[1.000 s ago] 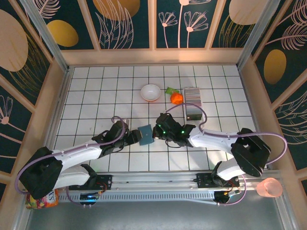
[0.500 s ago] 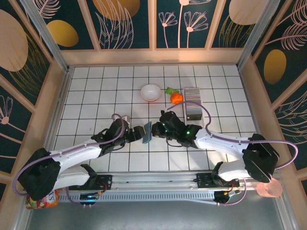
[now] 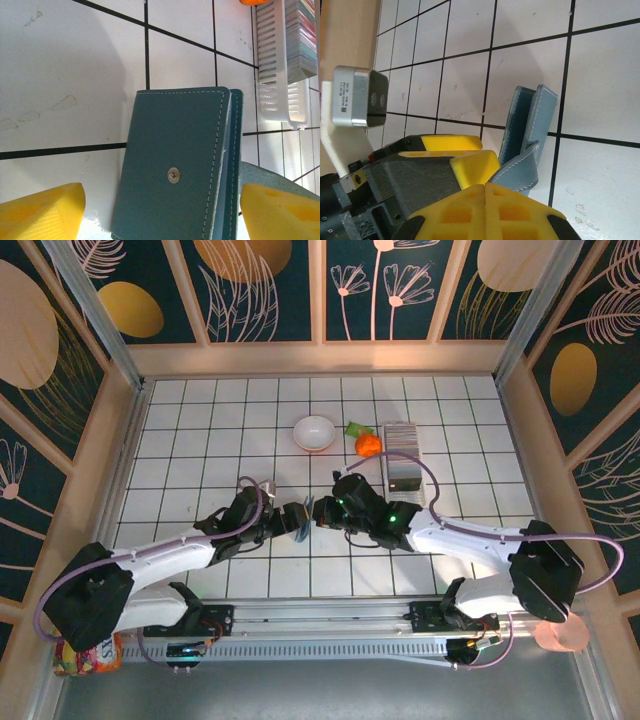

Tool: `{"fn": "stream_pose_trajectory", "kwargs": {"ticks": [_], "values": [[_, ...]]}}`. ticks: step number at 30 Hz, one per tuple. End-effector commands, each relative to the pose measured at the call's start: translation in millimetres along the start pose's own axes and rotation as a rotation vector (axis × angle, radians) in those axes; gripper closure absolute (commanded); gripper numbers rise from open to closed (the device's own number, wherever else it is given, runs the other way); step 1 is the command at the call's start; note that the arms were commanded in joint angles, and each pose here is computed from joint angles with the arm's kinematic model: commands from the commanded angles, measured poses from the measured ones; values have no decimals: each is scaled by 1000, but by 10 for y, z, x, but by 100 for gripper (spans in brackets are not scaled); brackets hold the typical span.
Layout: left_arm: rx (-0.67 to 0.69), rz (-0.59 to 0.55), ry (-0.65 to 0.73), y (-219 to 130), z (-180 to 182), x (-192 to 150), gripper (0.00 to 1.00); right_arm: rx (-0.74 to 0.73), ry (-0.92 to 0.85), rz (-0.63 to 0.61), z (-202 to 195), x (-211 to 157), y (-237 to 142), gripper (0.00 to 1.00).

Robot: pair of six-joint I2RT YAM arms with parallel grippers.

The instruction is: Put the credit cards into the card holder

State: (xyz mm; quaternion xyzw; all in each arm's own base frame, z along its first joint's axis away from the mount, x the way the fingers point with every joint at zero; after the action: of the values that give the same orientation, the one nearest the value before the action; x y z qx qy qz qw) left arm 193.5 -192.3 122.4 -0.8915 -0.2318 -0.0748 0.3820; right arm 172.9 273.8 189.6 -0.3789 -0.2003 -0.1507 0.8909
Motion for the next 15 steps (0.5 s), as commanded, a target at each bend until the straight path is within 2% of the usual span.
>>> {"fn": "stream_pose_trajectory", "kwargs": {"ticks": [1, 6, 15], "values": [[-13, 5, 3, 18, -37, 13, 20, 47, 11, -39, 119, 63, -83, 100], [20, -2, 3, 37, 3, 16, 24, 40, 10, -37, 107, 61, -96, 100], [50, -18, 11, 41, 28, 30, 47, -68, 8, -54, -69, 24, -77, 100]]}}
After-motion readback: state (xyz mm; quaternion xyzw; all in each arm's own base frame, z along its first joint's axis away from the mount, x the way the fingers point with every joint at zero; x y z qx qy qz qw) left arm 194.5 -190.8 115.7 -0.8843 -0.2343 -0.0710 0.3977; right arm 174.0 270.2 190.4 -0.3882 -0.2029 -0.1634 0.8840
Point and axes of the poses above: each hand's point on the last joint's axis, 136 mm out from that joint toward the fingers, its own y axis out along the fingers, its own z axis along the line the jaws close on, x = y × z, the point moved 8 cm from there along -y, back along the fingers, and after that the axes turned 4 degrees about -y, right-handed, at the moved point
